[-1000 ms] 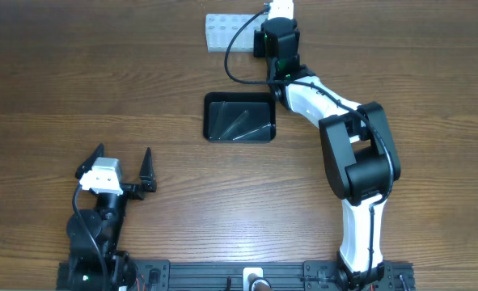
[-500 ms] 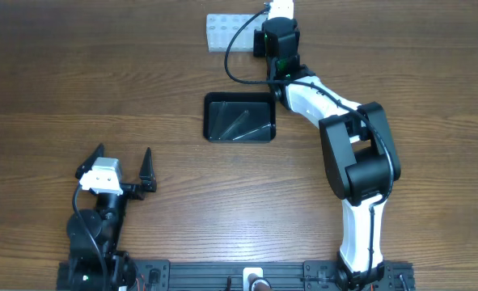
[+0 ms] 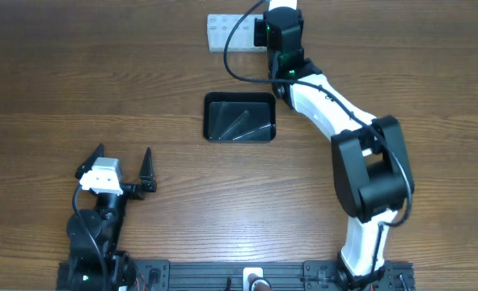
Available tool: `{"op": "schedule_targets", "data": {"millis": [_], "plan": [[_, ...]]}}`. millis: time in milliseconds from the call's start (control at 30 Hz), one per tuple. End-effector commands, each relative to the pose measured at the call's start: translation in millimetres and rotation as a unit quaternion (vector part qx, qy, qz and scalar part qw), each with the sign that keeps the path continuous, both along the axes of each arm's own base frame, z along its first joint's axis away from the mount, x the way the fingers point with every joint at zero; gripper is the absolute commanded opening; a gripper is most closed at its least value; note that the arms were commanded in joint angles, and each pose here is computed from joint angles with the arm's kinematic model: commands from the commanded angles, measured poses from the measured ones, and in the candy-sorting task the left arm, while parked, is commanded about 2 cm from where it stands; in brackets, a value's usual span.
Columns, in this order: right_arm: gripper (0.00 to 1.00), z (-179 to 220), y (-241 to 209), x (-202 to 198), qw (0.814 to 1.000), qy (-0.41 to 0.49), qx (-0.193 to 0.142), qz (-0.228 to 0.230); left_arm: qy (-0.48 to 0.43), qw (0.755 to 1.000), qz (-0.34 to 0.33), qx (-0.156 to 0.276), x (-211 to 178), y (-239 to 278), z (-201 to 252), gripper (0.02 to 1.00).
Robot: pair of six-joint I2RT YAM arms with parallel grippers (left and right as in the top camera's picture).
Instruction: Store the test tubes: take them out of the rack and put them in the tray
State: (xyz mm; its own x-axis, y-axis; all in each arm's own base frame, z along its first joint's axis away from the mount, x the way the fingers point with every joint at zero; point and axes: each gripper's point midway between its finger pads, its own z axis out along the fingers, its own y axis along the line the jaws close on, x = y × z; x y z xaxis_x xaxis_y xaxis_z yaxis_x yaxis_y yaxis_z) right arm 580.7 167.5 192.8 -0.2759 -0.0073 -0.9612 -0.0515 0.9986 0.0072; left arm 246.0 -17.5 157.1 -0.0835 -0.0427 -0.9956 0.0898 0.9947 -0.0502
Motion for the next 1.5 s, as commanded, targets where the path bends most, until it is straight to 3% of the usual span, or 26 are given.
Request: {"op": "schedule_targets", "data": {"millis": [33, 200, 433, 567, 733, 933, 1067, 1200, 1500], "plan": [[0.150, 38, -1, -7, 1.000, -0.029, -0.006, -0.010, -0.001, 1.000, 0.001, 0.009, 0, 1, -1, 1.000], [0.148, 41, -1, -7, 0.999, -0.032, -0.005, -0.010, -0.001, 1.000, 0.001, 0.009, 0, 1, -1, 1.000], [0.145, 87, -2, -22, 0.998, -0.062, 0.009, -0.006, -0.001, 1.000, 0.001, 0.009, 0, 1, -1, 1.000], [0.139, 92, 8, -50, 0.999, -0.010, 0.034, 0.014, -0.001, 1.000, 0.001, 0.009, 0, 1, -1, 1.000], [0.126, 59, 32, -102, 0.986, 0.129, 0.079, 0.064, -0.001, 1.000, 0.001, 0.009, 0, 1, -1, 1.000], [0.112, 1, 62, -158, 0.942, 0.286, 0.092, 0.150, -0.001, 1.000, 0.001, 0.009, 0, 1, -1, 1.000], [0.108, -22, 65, -161, 0.932, 0.316, 0.104, 0.142, -0.001, 1.000, 0.001, 0.009, 0, 1, -1, 1.000], [0.047, -45, 79, -168, 0.914, 0.352, 0.115, 0.166, -0.001, 1.000, 0.001, 0.009, 0, 1, -1, 1.000], [0.053, -112, 84, -168, 0.891, 0.416, 0.107, 0.145, -0.001, 1.000, 0.001, 0.009, 0, 1, -1, 1.000]]}}
